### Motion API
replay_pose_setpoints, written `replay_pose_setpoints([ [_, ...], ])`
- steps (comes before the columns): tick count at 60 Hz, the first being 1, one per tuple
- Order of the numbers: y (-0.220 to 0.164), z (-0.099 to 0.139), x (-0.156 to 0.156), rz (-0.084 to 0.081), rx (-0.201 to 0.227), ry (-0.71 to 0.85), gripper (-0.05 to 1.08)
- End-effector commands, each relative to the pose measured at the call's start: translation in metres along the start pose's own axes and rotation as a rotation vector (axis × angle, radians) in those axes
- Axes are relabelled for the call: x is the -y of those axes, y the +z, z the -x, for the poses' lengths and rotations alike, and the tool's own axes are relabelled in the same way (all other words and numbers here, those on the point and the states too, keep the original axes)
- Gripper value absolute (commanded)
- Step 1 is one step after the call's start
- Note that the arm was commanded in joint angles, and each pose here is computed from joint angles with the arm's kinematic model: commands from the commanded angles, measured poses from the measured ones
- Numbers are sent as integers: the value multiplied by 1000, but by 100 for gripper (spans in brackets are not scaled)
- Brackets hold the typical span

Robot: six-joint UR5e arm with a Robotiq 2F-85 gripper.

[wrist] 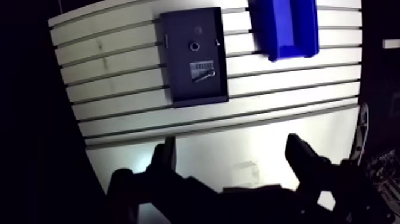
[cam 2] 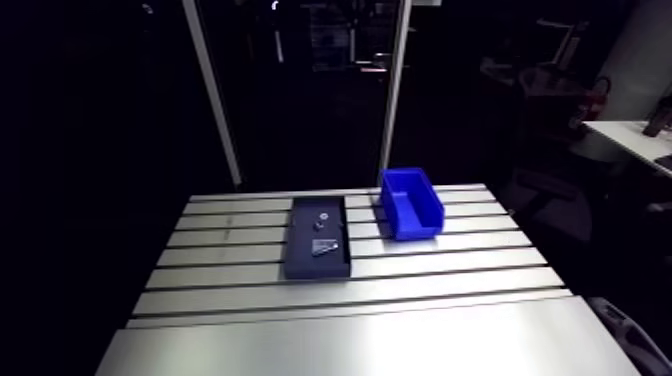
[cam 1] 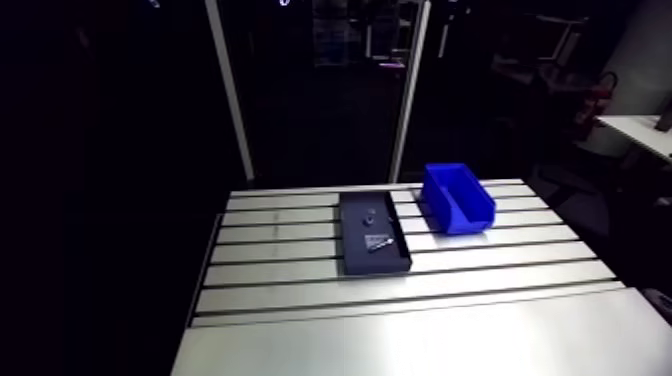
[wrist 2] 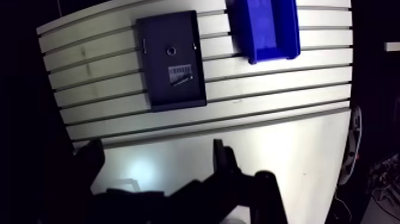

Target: Pick up the M10 bolt from the tray and put it into the blue bin.

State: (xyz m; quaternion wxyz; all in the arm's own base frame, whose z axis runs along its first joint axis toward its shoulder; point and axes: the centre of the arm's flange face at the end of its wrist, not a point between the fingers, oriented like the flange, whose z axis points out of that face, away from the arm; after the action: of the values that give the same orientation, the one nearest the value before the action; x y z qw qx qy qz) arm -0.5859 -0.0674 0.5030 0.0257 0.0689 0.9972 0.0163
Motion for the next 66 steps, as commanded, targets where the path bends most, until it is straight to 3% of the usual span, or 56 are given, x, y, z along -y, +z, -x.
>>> replay_pose_setpoints([
  [1, 8, -6, -2, 2, -20, 6, 1],
  [39, 9, -5, -1, -2, -19, 8, 1],
  [66, 17, -5, 1, 0, 1, 109, 1],
])
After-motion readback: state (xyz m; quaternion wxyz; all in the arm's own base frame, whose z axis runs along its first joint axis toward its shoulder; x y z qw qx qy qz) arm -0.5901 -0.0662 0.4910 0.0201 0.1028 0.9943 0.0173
